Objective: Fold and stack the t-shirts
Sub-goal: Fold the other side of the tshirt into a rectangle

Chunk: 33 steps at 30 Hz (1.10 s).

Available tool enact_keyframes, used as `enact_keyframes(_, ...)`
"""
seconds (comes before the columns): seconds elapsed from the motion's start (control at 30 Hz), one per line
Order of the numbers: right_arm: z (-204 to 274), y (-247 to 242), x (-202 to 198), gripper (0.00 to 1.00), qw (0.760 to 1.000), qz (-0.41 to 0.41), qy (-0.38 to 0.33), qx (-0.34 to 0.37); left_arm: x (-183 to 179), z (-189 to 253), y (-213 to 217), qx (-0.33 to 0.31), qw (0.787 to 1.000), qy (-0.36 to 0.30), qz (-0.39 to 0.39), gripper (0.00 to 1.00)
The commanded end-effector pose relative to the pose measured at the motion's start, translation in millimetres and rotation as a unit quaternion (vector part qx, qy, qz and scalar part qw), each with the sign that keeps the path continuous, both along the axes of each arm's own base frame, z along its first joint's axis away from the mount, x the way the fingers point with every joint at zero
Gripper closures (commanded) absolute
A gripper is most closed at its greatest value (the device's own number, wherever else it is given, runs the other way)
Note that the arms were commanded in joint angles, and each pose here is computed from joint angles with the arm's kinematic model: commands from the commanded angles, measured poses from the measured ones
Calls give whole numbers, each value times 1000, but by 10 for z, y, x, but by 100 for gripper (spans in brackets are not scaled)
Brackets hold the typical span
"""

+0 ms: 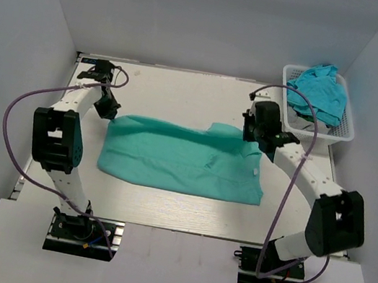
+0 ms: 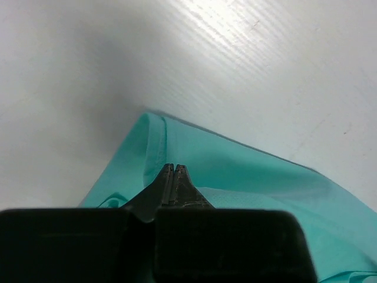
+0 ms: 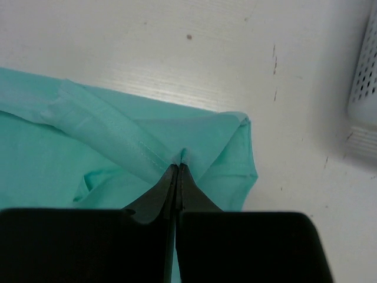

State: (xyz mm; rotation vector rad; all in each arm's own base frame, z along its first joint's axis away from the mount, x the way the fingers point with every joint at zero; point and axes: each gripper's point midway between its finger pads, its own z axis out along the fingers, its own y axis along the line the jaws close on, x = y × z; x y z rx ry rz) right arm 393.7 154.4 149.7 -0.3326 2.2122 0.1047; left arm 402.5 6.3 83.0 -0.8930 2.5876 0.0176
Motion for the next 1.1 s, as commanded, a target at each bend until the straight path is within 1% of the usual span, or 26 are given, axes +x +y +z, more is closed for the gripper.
enact_keyframes(0.0, 27, -16, -261, 100, 1000, 0, -3, 18, -173, 93, 79, 20, 1000, -1, 18, 100)
enact_keyframes(0.07, 192, -30, -377, 100, 999, -1, -20, 34, -266, 95, 117, 29, 999, 5, 27, 100)
enact_keyframes(0.2, 112, -111, -698, 100, 999, -2, -5, 43, -424, 61, 185, 46, 998, 21, 43, 100)
enact_keyframes(0.23, -16, -125, -797, 100, 999, 0, 9, 41, -426, 63, 206, 52, 997, 21, 45, 100)
enact_keyframes(0.33, -29, -23, -951, 100, 997, 22, 19, 72, -500, 24, 214, 53, 996, 34, 56, 100)
enact_keyframes(0.5, -452, 87, -1280, 100, 991, 44, 92, 86, -640, -90, 253, 56, 994, 70, 69, 100)
enact_keyframes(0.53, -521, 133, -1373, 100, 988, 57, 111, 92, -651, -70, 248, 54, 993, 72, 76, 98)
enact_keyframes(0.57, -606, 143, -1485, 84, 984, 63, 136, 97, -743, -110, 246, 55, 991, 95, 74, 85)
enact_keyframes(0.6, -695, 130, -1597, 74, 980, 63, 161, 97, -764, -78, 294, 68, 990, 99, 78, 55)
enact_keyframes(0.63, -686, 139, -1662, 63, 978, 68, 166, 103, -823, -75, 317, 76, 988, 110, 79, 33)
enact_keyframes(0.67, -705, 161, -1746, 42, 974, 75, 182, 112, -932, -70, 343, 84, 984, 130, 84, 15)
enact_keyframes(0.7, -792, 118, -1912, 32, 968, 75, 212, 110, -978, -12, 421, 107, 982, 131, 89, 0)
enact_keyframes(0.73, -715, 121, -1950, 10, 968, 83, 203, 120, -1041, 5, 465, 120, 978, 136, 99, 0)
enact_keyframes(0.77, -696, 154, -2009, 10, 965, 97, 207, 129, -1080, 19, 536, 132, 975, 142, 109, 0)
enact_keyframes(0.8, -656, 146, -2025, 10, 966, 101, 196, 135, -1157, 77, 597, 150, 970, 148, 119, 0)
enact_keyframes(0.83, -599, 159, -1993, 10, 967, 105, 184, 140, -1155, 113, 613, 155, 969, 147, 124, 0)
enact_keyframes(0.87, -490, 190, -1922, 10, 970, 109, 158, 151, -1100, 159, 615, 154, 970, 137, 126, 0)
enact_keyframes(0.9, -443, 205, -1869, 10, 971, 108, 145, 153, -1081, 175, 562, 138, 973, 136, 123, 0)
enact_keyframes(0.93, -272, 282, -1699, 10, 974, 112, 106, 169, -995, 218, 524, 126, 977, 123, 117, 0)
enact_keyframes(0.97, -252, 317, -1641, 10, 974, 113, 99, 170, -937, 233, 482, 113, 981, 114, 109, 0)
enact_keyframes(1.0, -70, 411, -1469, 10, 973, 119, 60, 189, -853, 218, 414, 93, 985, 106, 101, 0)
enact_keyframes(1.03, 52, 480, -1404, 10, 970, 126, 48, 202, -761, 265, 345, 85, 988, 90, 88, 0)
enact_keyframes(1.07, -63, 544, -1344, 10, 969, 125, 69, 200, -704, 286, 315, 77, 990, 81, 81, 0)
